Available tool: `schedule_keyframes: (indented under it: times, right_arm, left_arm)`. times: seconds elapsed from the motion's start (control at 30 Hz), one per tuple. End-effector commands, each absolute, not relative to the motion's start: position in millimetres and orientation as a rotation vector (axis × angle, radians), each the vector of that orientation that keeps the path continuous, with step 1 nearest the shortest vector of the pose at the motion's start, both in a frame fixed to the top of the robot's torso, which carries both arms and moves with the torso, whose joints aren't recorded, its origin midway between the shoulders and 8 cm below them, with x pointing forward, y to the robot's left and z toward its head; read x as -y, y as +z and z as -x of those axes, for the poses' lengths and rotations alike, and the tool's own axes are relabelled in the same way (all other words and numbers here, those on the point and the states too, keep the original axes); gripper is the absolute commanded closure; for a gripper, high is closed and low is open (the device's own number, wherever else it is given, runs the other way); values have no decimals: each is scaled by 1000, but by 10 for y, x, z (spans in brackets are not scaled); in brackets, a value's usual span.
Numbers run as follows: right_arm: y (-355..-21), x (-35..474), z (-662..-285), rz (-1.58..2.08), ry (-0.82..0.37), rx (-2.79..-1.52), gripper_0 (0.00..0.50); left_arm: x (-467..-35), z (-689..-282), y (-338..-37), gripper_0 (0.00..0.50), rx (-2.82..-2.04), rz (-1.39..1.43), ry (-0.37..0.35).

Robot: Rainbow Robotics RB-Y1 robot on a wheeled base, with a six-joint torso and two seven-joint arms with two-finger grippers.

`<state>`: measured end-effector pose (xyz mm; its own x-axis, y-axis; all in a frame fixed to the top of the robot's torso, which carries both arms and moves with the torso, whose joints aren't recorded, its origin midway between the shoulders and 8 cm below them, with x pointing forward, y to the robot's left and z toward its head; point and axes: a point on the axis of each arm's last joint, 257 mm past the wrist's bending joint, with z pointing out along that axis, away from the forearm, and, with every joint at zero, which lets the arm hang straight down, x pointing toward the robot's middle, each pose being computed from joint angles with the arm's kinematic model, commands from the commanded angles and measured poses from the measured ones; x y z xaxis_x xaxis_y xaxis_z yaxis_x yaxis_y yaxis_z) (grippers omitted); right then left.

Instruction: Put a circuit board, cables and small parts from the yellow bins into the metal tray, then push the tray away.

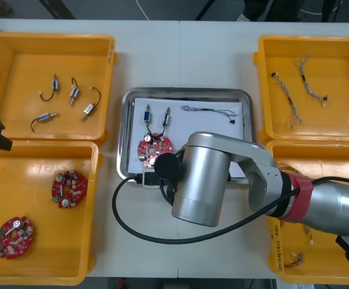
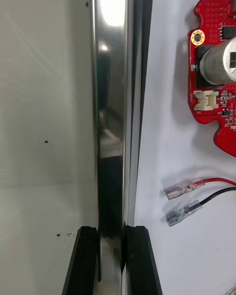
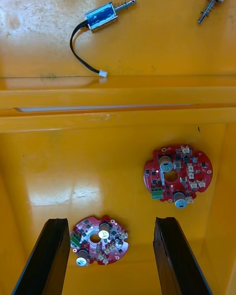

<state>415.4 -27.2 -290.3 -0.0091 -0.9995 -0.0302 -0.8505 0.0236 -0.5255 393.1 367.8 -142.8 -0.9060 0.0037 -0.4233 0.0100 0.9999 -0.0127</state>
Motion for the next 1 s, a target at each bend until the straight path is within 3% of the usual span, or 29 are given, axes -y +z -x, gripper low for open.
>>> schedule_keyframes:
  times: [0.03,1.0]
  right_arm:
    - [-2708,26,-4237,1836,-502,-1902,500]
    - [-2300,-106,-4778,1788,-561,-1851,500]
  left_arm:
    - [-3842,-3883,-1272,0,-2678,-139,78]
    - [-3842,-3883,-1272,0,-2678,-139,78]
